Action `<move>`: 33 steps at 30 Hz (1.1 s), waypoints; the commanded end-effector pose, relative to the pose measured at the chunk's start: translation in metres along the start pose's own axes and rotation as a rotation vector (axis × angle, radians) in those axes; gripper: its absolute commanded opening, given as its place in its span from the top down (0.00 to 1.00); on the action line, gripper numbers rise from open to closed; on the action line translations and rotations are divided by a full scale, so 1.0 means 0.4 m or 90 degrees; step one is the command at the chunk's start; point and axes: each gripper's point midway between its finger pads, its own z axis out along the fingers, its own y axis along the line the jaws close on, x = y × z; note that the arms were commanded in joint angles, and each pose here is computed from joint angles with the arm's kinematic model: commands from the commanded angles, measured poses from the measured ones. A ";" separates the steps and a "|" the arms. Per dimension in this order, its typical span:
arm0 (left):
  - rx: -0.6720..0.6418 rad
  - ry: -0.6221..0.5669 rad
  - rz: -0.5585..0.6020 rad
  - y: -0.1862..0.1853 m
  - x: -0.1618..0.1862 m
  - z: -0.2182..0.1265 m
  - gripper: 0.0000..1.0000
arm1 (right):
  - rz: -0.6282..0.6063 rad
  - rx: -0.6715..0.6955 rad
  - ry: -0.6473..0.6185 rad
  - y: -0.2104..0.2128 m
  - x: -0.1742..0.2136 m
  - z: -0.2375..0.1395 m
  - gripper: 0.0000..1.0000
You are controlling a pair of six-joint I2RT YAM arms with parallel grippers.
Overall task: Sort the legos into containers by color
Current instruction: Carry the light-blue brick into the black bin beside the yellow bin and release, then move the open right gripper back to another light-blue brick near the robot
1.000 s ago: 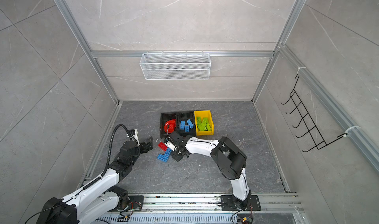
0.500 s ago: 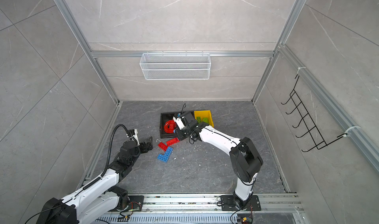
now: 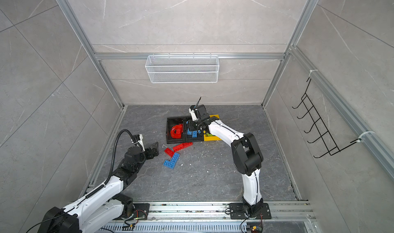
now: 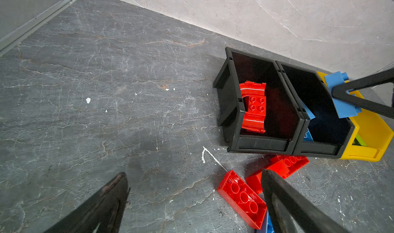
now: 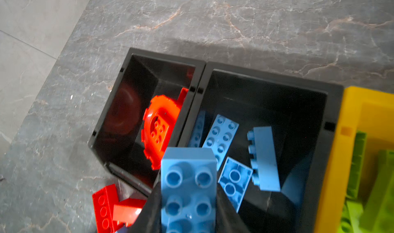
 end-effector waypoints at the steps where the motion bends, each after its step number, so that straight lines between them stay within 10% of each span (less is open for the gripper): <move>1: 0.001 -0.025 -0.015 -0.007 -0.036 -0.005 0.00 | 0.022 0.001 -0.005 -0.010 -0.030 0.015 0.71; 18: 0.001 -0.031 -0.014 -0.005 -0.040 -0.013 0.00 | 0.014 -0.017 -0.009 -0.007 -0.010 -0.042 0.33; 33: -0.019 -0.040 -0.020 0.009 -0.045 -0.014 0.00 | -0.193 -0.117 0.112 0.309 0.351 -0.080 0.30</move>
